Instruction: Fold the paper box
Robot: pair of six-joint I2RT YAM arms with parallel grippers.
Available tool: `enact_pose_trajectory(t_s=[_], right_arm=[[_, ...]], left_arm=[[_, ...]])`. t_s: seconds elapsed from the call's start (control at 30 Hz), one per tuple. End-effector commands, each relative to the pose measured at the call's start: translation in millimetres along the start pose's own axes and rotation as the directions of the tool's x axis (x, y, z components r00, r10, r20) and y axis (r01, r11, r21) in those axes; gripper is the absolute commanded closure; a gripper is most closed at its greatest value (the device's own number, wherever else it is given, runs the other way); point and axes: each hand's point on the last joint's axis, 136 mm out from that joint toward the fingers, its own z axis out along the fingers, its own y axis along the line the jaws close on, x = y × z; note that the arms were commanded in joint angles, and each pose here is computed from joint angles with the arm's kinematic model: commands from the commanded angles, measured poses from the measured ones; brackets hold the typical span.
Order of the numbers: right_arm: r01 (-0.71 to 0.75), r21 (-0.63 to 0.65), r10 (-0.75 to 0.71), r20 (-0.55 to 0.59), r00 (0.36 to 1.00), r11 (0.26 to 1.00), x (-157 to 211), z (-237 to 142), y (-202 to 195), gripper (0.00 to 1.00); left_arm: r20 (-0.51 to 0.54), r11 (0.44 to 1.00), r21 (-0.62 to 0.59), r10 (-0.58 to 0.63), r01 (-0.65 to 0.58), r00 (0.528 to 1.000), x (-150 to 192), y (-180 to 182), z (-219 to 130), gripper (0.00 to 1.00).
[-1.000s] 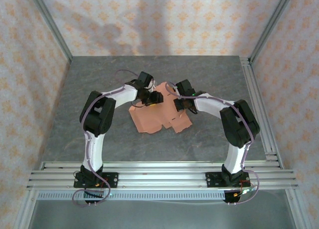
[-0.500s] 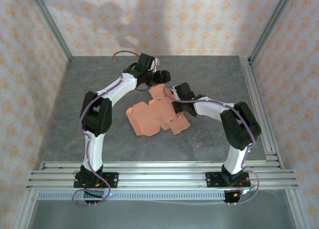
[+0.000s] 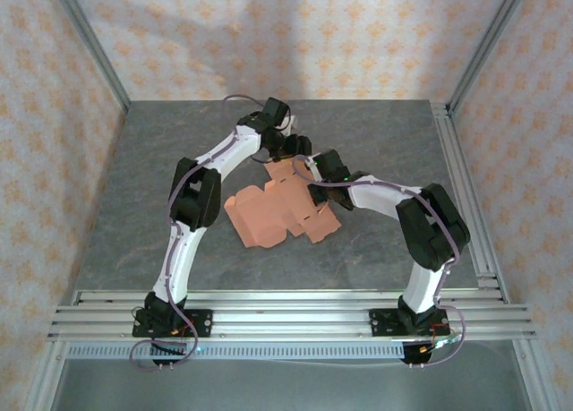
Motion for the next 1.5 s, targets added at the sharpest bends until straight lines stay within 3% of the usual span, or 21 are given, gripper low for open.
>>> enact_pose_trajectory(t_s=[0.0, 0.27, 0.57, 0.83, 0.97, 1.13, 1.2, 1.47], right_arm=[[0.015, 0.013, -0.016, 0.022, 1.0, 1.0, -8, -5, -1, 1.0], [0.02, 0.017, -0.02, 0.012, 1.0, 1.0, -7, -4, -1, 1.0], [0.038, 0.011, -0.038, 0.011, 0.999, 0.999, -6, -6, 2, 1.0], [0.042, 0.014, -0.042, 0.014, 0.999, 0.999, -6, -8, 3, 1.0], [0.045, 0.017, -0.045, 0.018, 0.999, 0.999, -7, -9, 3, 1.0], [0.044, 0.018, -0.044, 0.02, 0.999, 0.999, -8, -10, 2, 1.0], [0.044, 0.022, -0.045, 0.023, 0.999, 0.999, -9, -11, 2, 1.0], [0.042, 0.049, -0.043, 0.023, 0.999, 0.998, -8, -12, -3, 1.0]], left_arm=[[-0.037, 0.998, 0.034, 0.048, -0.047, 0.998, 13, -23, -15, 0.34], [-0.057, 0.997, 0.046, 0.061, -0.059, 0.997, 36, -38, -21, 0.39], [-0.044, 0.996, 0.086, -0.004, 0.007, 0.999, 37, -51, -15, 0.46], [-0.054, 0.994, 0.081, -0.063, 0.067, 0.997, 40, -53, -9, 0.6], [-0.062, 0.995, 0.082, -0.056, 0.061, 0.996, 44, -55, -9, 0.75], [-0.063, 0.995, 0.077, -0.053, 0.058, 0.997, 45, -54, -9, 0.79], [-0.055, 0.996, 0.076, -0.048, 0.052, 0.997, 44, -54, -11, 0.78], [0.149, 0.999, 0.03, -0.021, 0.017, 0.989, 20, -52, -59, 0.38]])
